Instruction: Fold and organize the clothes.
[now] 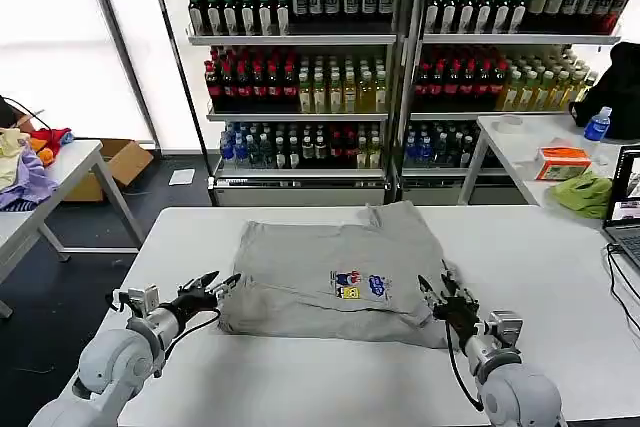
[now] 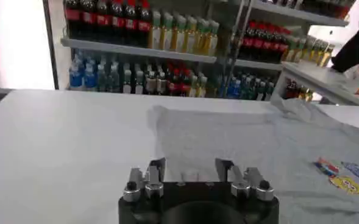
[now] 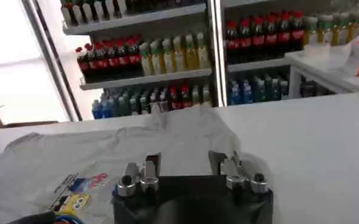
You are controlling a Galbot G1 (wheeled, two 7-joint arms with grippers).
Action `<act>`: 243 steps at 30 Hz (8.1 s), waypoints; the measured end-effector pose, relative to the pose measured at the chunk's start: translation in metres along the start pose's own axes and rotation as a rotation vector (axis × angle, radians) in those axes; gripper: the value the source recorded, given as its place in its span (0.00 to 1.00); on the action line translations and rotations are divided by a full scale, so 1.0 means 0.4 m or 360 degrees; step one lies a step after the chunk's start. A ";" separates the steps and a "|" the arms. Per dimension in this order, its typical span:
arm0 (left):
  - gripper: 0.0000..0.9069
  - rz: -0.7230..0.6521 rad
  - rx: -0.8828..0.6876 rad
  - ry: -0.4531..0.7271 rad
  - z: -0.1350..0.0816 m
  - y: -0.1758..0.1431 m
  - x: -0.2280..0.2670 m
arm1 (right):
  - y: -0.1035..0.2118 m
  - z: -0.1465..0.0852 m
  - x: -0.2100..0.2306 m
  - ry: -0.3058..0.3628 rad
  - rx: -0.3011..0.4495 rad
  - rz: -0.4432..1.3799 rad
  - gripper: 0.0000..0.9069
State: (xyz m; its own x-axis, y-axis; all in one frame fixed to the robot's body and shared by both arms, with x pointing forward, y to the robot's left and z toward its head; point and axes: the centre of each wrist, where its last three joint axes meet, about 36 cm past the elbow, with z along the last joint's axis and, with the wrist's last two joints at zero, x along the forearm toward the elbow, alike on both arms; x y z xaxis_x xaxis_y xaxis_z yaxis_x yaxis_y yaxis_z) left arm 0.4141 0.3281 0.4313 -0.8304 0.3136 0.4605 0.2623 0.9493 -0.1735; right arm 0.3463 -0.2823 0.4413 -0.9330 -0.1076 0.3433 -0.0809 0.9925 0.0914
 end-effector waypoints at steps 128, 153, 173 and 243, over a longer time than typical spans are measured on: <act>1.00 0.0069 -0.0235 0.0175 -0.101 0.280 -0.237 | -0.041 -0.184 -0.682 0.0327 0.0075 -0.0353 0.72; 0.01 0.0168 -0.0218 0.0226 -0.035 0.231 -0.269 | 0.043 -0.123 -0.729 0.0410 0.0022 -0.0434 0.00; 0.01 0.0139 -0.0223 0.0128 -0.082 0.230 -0.255 | 0.024 -0.148 -0.603 0.0248 -0.0151 -0.0485 0.00; 1.00 -0.0321 -0.0125 -0.0072 0.117 -0.135 0.317 | -0.154 0.052 0.161 -0.0399 0.0179 -0.0004 1.00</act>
State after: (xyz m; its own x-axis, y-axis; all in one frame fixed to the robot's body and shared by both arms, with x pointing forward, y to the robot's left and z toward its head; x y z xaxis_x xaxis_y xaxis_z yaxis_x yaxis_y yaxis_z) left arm 0.2716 0.3157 0.4583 -0.8906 0.1175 0.4393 0.1246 0.9921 -0.0126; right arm 0.2840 -0.3491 0.4382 -0.9893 -0.1063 0.0995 -0.1085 0.9939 -0.0175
